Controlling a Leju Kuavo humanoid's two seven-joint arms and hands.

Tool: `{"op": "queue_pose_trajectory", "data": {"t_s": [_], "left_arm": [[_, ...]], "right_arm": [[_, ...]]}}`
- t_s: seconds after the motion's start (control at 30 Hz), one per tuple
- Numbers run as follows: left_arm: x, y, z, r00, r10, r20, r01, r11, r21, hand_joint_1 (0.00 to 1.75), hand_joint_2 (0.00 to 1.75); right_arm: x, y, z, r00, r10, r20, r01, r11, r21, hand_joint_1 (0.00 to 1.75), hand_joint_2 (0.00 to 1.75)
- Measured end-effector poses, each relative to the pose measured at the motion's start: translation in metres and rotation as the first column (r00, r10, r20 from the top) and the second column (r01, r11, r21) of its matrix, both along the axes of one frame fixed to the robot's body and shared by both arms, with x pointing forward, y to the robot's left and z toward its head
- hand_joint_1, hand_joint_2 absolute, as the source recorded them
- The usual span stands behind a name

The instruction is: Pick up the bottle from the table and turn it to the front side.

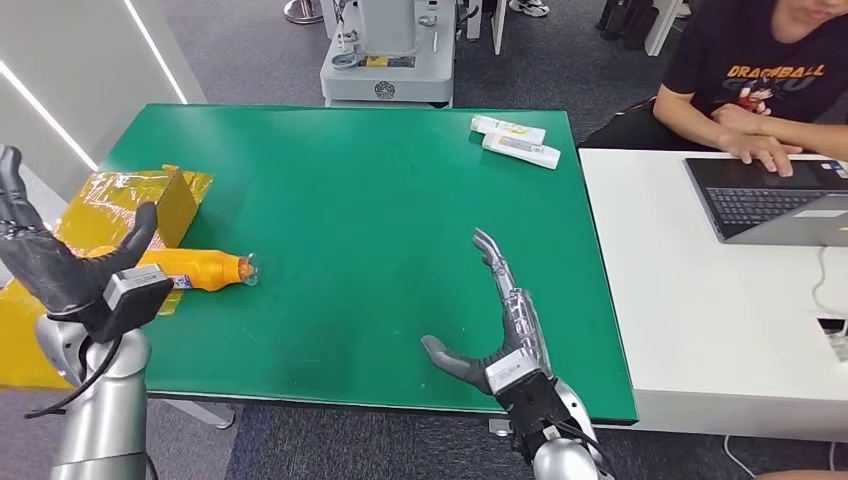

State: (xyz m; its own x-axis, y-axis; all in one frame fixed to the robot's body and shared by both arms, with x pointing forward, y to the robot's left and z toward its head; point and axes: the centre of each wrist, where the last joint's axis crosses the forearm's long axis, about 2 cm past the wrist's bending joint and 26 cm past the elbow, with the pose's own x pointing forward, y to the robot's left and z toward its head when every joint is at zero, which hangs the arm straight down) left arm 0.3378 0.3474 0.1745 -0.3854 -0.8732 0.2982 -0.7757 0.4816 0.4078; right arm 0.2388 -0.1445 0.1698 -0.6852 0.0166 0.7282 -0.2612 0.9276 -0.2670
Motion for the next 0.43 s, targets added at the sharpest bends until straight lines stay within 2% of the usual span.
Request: {"op": "queue_pose_trajectory", "data": {"t_s": [0.1,0.17,0.27,0.37,0.43], "left_arm": [[-0.002,-0.02,0.021,0.99,-0.048,0.13,0.072,0.98,-0.188,0.0,1.75],[-0.003,-0.039,0.027,0.977,-0.102,0.188,0.16,0.932,-0.326,0.0,1.75],[-0.006,-0.078,0.029,0.943,-0.262,0.204,0.332,0.768,-0.548,0.0,1.75],[-0.017,-0.122,0.029,0.848,-0.485,0.214,0.487,0.552,-0.677,0.0,1.75],[-0.024,-0.14,0.03,0.79,-0.572,0.22,0.538,0.476,-0.696,0.0,1.75]], "right_arm": [[0.0,-0.001,-0.002,1.0,-0.008,0.0,0.008,1.0,0.0,0.0,1.75],[0.0,-0.003,-0.004,1.0,-0.019,0.0,0.019,1.0,0.0,0.0,1.75],[-0.002,-0.005,-0.006,0.999,-0.041,0.007,0.041,0.999,0.002,0.0,1.75],[-0.008,-0.007,-0.007,0.998,-0.063,0.017,0.063,0.998,0.001,0.0,1.75],[-0.01,-0.008,-0.008,0.997,-0.069,0.021,0.069,0.998,0.0,0.0,1.75]]}}
